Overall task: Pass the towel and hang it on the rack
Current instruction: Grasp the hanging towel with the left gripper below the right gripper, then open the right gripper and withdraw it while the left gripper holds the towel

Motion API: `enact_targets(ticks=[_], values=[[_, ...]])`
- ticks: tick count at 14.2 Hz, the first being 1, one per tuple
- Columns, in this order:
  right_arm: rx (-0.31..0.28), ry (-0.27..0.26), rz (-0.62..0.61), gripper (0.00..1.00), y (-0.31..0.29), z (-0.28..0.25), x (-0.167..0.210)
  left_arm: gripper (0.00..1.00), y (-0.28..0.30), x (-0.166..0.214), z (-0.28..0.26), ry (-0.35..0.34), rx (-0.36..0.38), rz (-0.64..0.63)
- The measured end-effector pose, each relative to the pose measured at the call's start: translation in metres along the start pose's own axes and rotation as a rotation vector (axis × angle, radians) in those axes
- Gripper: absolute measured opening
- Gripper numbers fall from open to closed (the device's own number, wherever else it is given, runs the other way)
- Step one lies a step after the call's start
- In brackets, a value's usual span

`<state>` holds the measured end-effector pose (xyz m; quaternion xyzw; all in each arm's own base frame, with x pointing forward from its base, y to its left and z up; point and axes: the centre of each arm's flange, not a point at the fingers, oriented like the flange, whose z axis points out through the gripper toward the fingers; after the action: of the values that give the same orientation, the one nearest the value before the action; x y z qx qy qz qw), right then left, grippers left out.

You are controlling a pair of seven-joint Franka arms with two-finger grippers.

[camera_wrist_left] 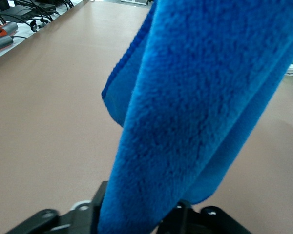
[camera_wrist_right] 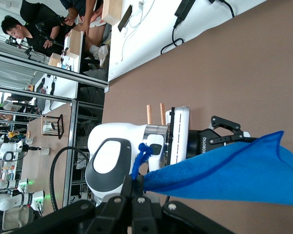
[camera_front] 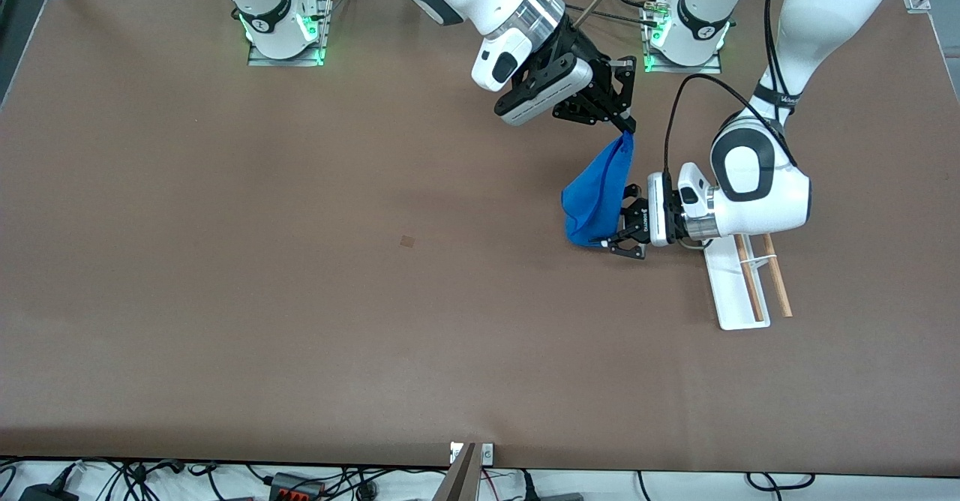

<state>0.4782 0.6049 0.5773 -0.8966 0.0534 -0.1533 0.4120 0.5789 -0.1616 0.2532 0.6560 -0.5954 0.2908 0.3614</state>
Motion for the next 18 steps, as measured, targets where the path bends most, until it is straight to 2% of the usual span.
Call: enact_targets(ticks=[4, 6, 8, 10, 13, 15, 18], values=[[0.000, 0.000, 0.000, 0.01, 0.000, 0.000, 0.000, 0.04, -0.006, 0.005, -0.005, 0.000, 0.018, 0.011], [0.000, 0.000, 0.000, 0.01, 0.000, 0.000, 0.000, 0.03, -0.015, 0.014, -0.015, -0.033, 0.027, 0.060], [-0.002, -0.001, 0.000, 0.04, 0.001, 0.001, 0.000, 0.03, -0.027, 0.023, -0.031, -0.118, 0.023, 0.099], [-0.007, -0.003, 0.000, 0.20, 0.003, 0.004, 0.000, 0.03, -0.038, 0.026, -0.053, -0.203, 0.033, 0.100], [-0.052, 0.006, -0.019, 0.49, 0.019, 0.010, 0.008, 0.03, -0.046, 0.015, -0.080, -0.233, 0.042, 0.061], [-0.152, -0.006, -0.050, 0.70, 0.042, 0.010, 0.028, 0.03, -0.047, 0.001, -0.100, -0.265, 0.040, 0.000], [-0.363, -0.073, -0.091, 0.99, 0.090, 0.000, 0.068, 0.03, -0.047, -0.024, -0.154, -0.316, 0.080, -0.101]])
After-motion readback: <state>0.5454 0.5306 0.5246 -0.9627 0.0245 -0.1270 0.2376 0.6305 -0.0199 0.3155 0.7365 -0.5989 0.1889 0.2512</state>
